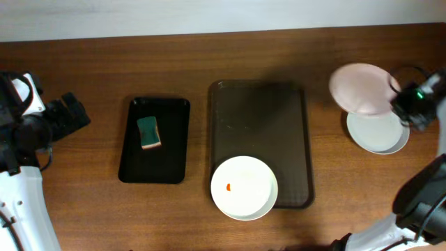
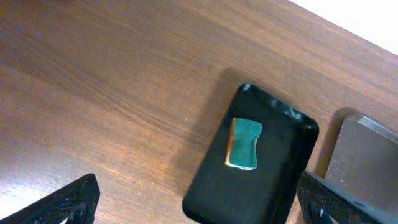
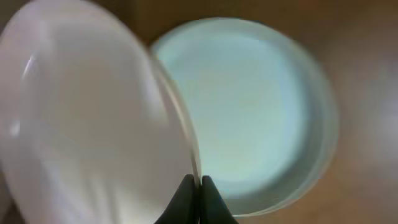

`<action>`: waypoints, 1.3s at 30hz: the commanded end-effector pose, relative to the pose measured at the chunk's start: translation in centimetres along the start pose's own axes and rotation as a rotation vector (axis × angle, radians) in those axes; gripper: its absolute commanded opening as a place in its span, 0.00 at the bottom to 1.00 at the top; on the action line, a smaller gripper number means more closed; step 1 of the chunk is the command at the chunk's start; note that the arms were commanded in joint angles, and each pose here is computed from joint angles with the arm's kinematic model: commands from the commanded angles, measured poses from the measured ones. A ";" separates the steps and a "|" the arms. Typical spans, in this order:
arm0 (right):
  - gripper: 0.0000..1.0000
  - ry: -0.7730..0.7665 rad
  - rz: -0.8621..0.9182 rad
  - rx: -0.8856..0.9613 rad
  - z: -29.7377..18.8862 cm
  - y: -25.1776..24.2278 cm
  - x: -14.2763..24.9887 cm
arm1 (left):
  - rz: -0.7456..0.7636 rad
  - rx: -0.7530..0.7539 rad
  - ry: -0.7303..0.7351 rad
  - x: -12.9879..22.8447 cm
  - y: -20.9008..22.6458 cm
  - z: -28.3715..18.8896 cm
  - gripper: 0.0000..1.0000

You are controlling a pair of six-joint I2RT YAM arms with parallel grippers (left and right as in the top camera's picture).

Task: Clean dirty plates on tray and stack at the side
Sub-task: 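Lift the plate, wipe it over the sponge, stack it on the first plate, then grasp the last plate with the right gripper and pull it to tray center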

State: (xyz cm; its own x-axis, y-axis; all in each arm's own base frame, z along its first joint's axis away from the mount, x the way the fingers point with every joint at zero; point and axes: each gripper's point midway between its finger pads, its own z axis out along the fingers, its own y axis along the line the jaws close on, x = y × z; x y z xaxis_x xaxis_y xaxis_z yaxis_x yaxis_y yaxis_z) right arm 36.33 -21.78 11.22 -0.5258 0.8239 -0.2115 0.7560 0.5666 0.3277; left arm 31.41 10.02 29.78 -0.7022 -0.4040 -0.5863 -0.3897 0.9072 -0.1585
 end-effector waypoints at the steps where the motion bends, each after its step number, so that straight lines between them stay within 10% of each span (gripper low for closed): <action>1: 0.04 -0.006 0.105 0.008 1.7 -4.7 0.4 | 0.008 0.007 -0.006 0.0 -0.1 -0.2 1.00; 4: 0.04 -0.022 0.126 0.045 2.3 -6.4 0.5 | 0.008 0.007 -0.006 0.0 -0.1 -0.2 1.00; 5: 0.12 -0.022 0.126 0.044 2.3 -6.4 0.4 | 0.008 0.007 -0.006 0.0 -0.1 -0.2 1.00; 6: 0.42 -0.006 0.121 -0.009 2.1 -5.4 0.6 | 0.008 0.007 -0.006 0.0 -0.1 -0.2 1.00; 10: 0.48 -0.021 -0.150 -0.194 -3.9 3.7 4.0 | 0.008 0.007 -0.006 0.0 -0.1 -0.2 1.00; 14: 0.49 0.088 -0.586 -0.296 -7.9 14.2 16.3 | 0.008 0.007 -0.006 0.0 -0.1 -0.2 1.00; 17: 0.50 0.379 -0.895 -0.034 -4.4 11.6 29.1 | 0.008 0.007 -0.006 0.0 -0.1 -0.2 1.00; 22: 0.50 0.518 -1.029 0.079 2.3 6.2 37.4 | 0.008 0.007 -0.006 0.0 -0.1 -0.2 1.00; 24: 0.50 0.506 -1.016 0.106 4.2 4.6 37.6 | 0.008 0.007 -0.006 0.0 -0.1 -0.2 1.00; 27: 0.09 0.478 -1.020 0.079 4.8 5.0 37.5 | 0.008 0.007 -0.006 0.0 -0.1 -0.2 1.00; 35: 0.04 0.005 -0.897 0.080 5.6 12.6 25.1 | 0.008 0.007 -0.006 0.0 -0.1 -0.2 1.00; 36: 0.07 0.005 -0.901 0.073 6.2 12.9 25.0 | 0.008 0.007 -0.006 0.0 -0.1 -0.2 1.00; 37: 0.43 0.006 -0.916 0.068 6.7 13.0 25.0 | 0.008 0.007 -0.006 0.0 -0.1 -0.2 1.00; 39: 0.59 0.015 -0.915 0.066 6.2 13.0 25.1 | 0.008 0.007 -0.006 0.0 -0.1 -0.2 1.00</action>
State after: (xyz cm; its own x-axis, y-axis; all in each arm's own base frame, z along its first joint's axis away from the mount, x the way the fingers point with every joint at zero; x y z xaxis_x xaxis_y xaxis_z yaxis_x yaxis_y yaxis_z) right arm 35.03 6.48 3.75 -0.9392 0.0584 -0.3384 0.0642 0.9979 -0.0059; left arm 31.40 10.01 29.77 -0.7024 -0.4041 -0.5859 -0.3895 0.9072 -0.1588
